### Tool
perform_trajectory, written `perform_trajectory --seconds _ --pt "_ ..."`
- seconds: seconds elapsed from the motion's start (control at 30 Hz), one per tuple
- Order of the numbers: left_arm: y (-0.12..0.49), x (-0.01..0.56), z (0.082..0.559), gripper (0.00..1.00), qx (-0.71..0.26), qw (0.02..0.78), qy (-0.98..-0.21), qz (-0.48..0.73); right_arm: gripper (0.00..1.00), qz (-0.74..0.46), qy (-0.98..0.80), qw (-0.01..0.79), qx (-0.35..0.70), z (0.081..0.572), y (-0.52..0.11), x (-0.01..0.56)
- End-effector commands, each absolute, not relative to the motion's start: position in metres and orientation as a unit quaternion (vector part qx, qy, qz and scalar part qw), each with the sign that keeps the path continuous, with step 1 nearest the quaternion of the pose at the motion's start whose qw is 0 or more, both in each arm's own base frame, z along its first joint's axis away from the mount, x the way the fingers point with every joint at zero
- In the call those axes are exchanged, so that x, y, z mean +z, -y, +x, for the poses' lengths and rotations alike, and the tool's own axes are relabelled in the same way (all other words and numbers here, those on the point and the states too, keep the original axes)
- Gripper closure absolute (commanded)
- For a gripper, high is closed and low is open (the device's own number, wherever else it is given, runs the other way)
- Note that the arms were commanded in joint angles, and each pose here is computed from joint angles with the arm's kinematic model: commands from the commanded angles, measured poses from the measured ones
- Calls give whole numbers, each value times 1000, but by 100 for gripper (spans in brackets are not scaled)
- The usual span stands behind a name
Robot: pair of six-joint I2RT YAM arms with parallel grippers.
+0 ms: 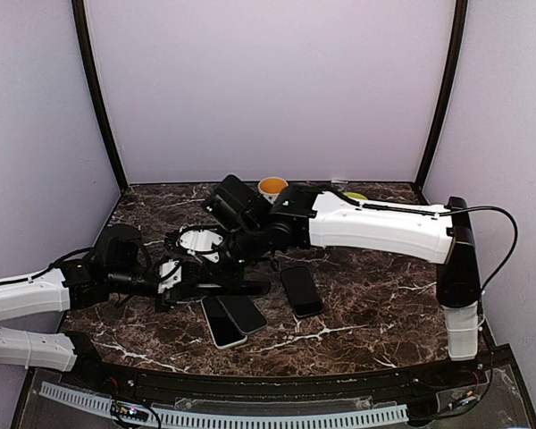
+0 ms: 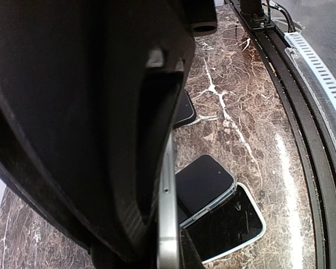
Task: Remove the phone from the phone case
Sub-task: Remove the phone case from the phone.
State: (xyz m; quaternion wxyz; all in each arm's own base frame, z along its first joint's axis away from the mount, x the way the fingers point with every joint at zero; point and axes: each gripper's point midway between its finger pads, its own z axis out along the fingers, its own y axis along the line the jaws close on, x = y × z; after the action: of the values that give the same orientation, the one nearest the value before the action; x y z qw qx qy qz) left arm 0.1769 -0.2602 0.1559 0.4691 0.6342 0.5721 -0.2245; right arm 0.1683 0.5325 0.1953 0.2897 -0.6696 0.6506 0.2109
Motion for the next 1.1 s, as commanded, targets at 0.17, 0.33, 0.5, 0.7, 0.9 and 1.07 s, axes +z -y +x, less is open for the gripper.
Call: perform_trajectory --seconds 0.17,0.33,0.5,0.7,0.9,1.07 --pt "269 213 192 100 -194 566 -511 617 92 -678 -654 264 207 156 -532 182" --pt "268 214 194 100 -185 572 -512 614 96 -665 -662 285 196 164 -532 190" --pt "268 215 194 100 -182 576 -508 614 100 -634 -678 327 177 181 -532 205" --pt "263 220 203 100 -156 592 -512 603 100 -590 -701 357 184 196 -530 218" --pt "251 233 219 100 -100 628 -519 571 100 -543 -728 384 169 215 -524 222" --pt "243 241 227 100 -68 649 -518 553 100 -516 -738 402 168 224 -522 227"
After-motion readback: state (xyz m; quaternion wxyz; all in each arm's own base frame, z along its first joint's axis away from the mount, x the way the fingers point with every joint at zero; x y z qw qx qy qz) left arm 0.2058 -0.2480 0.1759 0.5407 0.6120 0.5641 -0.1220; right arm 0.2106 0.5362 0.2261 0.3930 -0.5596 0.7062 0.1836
